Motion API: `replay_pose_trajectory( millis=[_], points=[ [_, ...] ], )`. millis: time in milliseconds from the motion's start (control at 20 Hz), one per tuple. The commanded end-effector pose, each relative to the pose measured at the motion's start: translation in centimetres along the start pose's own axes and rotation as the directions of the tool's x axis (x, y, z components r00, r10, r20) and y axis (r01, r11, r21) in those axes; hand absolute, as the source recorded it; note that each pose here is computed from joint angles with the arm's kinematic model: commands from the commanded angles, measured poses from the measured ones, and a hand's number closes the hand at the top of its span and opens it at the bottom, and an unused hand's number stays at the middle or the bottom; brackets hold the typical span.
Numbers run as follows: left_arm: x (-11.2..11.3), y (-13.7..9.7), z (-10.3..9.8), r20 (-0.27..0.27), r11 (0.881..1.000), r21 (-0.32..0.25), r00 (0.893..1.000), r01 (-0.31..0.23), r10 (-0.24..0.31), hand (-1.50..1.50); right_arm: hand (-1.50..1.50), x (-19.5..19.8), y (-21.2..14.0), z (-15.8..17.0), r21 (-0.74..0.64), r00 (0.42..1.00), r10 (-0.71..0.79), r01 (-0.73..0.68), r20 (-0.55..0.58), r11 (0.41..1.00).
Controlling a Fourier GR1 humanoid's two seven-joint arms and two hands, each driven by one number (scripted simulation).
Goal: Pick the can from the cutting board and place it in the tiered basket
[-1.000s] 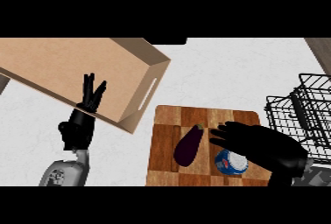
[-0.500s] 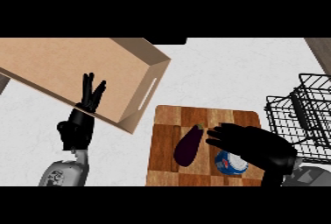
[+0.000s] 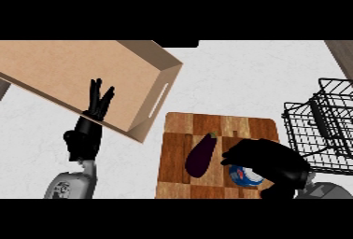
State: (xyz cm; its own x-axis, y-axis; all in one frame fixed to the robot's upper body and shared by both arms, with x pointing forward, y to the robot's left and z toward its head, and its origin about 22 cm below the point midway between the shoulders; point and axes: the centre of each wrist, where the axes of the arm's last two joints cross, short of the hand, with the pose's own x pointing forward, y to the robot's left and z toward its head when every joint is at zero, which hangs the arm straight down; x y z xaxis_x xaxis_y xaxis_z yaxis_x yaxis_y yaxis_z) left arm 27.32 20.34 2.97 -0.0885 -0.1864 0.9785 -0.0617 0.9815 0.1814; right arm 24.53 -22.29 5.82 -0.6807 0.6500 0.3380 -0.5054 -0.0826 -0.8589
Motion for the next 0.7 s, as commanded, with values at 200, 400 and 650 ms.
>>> replay_pose_trajectory(
  millis=[200,400,650],
  points=[
    [1.4,-0.5,0.5,0.009,1.0,-0.004,1.0,0.022,-0.022,0.0,1.5,-0.4,1.7,-1.9,-0.156,0.987,0.156,-0.147,0.047,0.977],
    [0.4,0.6,0.1,0.0,0.999,0.037,1.0,0.018,-0.018,0.0,1.5,-1.1,5.0,1.3,-0.029,0.913,0.087,-0.108,-0.398,0.994],
    [0.0,1.1,0.5,-0.014,0.998,0.069,1.0,0.004,-0.003,0.0,1.5,-2.1,7.7,5.3,0.027,0.611,0.051,-0.049,-0.79,0.998]
  ],
)
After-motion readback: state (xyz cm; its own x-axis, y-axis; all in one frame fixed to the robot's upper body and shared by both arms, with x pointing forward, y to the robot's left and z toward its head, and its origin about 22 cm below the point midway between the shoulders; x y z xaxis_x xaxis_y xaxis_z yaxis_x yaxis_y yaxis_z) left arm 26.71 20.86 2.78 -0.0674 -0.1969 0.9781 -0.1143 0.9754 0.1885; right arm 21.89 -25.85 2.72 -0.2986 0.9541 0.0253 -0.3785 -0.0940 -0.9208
